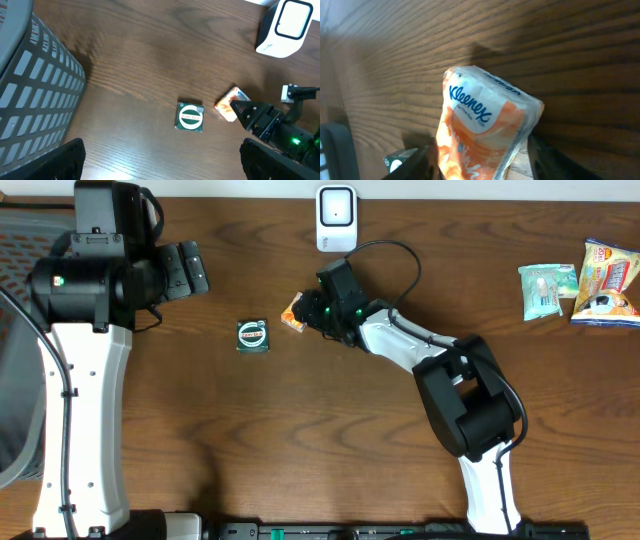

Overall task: Scan the item barcode
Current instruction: 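Reach the right gripper to the orange Kleenex pack and grasp it, then lift the orange Kleenex pack and move it toward the scanner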

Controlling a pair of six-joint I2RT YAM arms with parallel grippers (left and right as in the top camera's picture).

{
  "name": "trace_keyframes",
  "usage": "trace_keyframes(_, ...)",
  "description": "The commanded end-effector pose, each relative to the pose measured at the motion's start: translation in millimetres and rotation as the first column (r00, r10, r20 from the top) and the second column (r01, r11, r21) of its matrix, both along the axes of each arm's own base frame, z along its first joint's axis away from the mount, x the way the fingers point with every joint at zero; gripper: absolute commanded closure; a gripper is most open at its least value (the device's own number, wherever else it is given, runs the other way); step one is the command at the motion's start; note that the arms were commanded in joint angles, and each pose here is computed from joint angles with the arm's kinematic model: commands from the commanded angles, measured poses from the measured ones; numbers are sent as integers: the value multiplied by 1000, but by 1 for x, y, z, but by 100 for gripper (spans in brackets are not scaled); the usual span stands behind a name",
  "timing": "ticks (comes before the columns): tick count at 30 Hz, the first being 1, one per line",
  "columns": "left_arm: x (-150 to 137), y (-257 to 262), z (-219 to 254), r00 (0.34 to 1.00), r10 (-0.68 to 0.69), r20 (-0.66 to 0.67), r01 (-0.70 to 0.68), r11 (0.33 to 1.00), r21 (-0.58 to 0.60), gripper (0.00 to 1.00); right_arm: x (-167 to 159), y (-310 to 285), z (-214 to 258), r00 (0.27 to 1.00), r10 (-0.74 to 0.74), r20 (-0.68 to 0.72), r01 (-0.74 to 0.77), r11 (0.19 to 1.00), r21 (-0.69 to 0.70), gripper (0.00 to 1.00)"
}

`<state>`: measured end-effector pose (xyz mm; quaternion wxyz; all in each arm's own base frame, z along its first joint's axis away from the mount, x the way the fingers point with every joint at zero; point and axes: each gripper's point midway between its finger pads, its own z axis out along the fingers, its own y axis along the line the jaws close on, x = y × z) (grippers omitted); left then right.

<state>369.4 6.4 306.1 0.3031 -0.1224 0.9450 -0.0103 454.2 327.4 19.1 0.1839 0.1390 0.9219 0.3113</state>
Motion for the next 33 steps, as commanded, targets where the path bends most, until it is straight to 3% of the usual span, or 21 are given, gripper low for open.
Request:
trace_keyframes(1,0,1,-2,1000,1,-8,0,1000,6,2,-12,-6,-37,997,-9,-74,5,999,-53,57)
trace_keyframes(7,0,1,-2,1000,1,-8,0,1000,6,2,-16,-6,-38,996,3,-94,-7,999,-43,77)
trace_keyframes(10,0,1,-2,1000,1,-8,0,1000,6,2,-17,-5,-36,995,43,-94,-46,999,-28,99)
trace_keyframes(16,0,1,-2,1000,1,-8,0,1000,6,2,-19,-20,-33,982,79,-172,-70,996,55,99)
trace_keyframes(22,0,1,-2,1000,1,-8,0,1000,6,2,-13,-41,-14,963,202,-180,-158,959,236,99)
trace_keyframes(29,0,1,-2,1000,1,-8,0,1000,6,2,-20,-66,21,889,456,39,-432,806,406,99)
trace_keyframes(33,0,1,-2,1000,1,-8,0,1000,6,2,-23,-80,42,856,498,137,-496,717,490,99)
